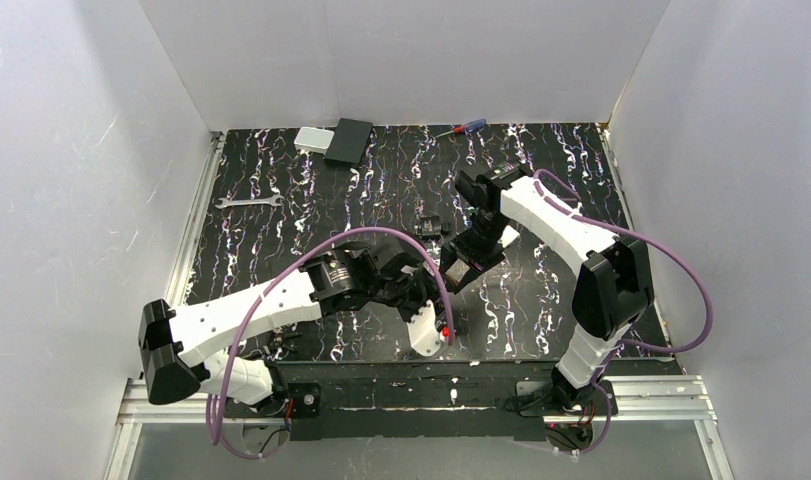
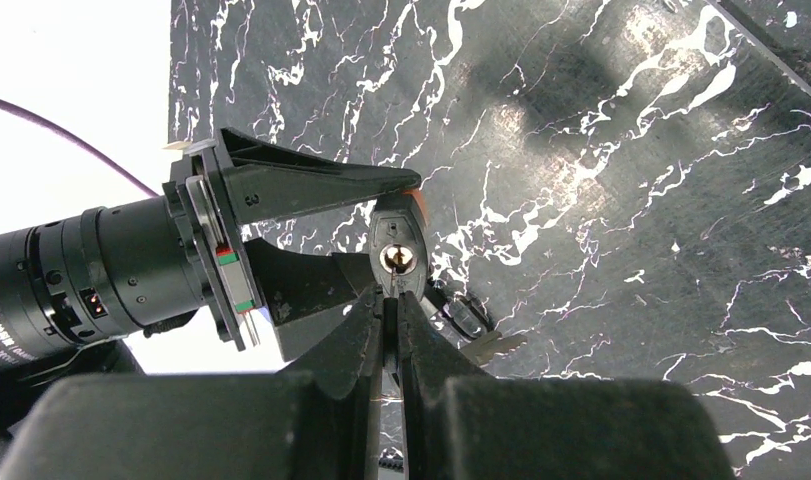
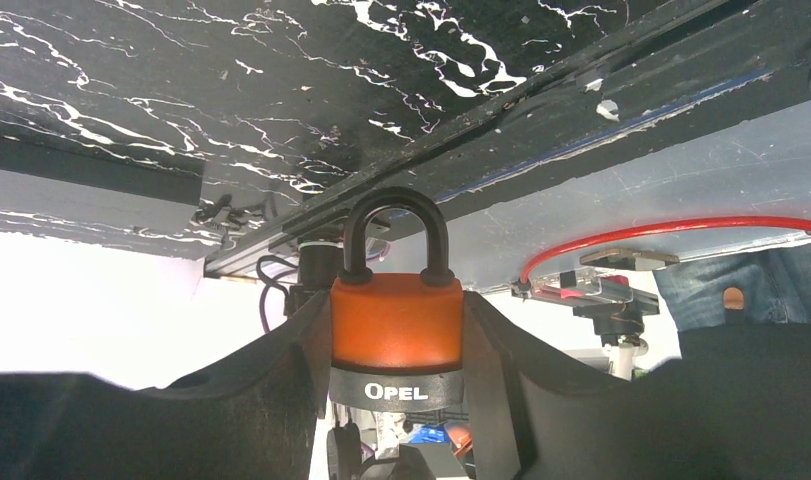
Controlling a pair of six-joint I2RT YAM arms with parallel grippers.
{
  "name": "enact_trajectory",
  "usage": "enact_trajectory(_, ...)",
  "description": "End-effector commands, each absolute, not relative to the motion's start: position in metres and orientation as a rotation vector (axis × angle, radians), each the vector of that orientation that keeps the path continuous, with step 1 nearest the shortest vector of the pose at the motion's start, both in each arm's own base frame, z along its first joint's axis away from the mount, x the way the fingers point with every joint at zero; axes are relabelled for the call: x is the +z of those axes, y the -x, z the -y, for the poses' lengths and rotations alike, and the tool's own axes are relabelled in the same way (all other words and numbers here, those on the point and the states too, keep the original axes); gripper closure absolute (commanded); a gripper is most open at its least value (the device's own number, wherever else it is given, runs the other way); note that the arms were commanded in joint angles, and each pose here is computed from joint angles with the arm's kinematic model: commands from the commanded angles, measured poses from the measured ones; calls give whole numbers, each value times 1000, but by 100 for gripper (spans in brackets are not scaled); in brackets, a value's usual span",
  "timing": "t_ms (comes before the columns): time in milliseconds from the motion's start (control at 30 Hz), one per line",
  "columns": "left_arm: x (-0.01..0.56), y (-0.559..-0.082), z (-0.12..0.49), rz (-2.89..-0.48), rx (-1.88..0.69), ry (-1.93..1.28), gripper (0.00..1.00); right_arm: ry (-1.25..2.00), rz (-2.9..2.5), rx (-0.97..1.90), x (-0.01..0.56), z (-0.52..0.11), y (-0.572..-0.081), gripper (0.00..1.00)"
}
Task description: Unlock with the key
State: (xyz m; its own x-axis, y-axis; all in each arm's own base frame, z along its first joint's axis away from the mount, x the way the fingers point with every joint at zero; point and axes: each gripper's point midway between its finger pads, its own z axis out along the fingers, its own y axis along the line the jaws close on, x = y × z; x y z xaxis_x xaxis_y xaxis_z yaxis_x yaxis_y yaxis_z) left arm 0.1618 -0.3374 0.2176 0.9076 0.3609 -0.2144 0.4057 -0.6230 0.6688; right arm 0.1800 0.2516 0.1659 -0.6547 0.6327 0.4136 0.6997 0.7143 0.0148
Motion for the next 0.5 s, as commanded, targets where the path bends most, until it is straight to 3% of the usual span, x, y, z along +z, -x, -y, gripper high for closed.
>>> enact_trajectory(0, 206, -162, 338, -554, -67, -2322, 100, 1028, 2532, -250, 178, -252, -177, 99)
enact_trajectory(467, 200, -170, 342, -555, -29, -2318, 100, 1027, 2551, -263, 181, -253, -179, 99)
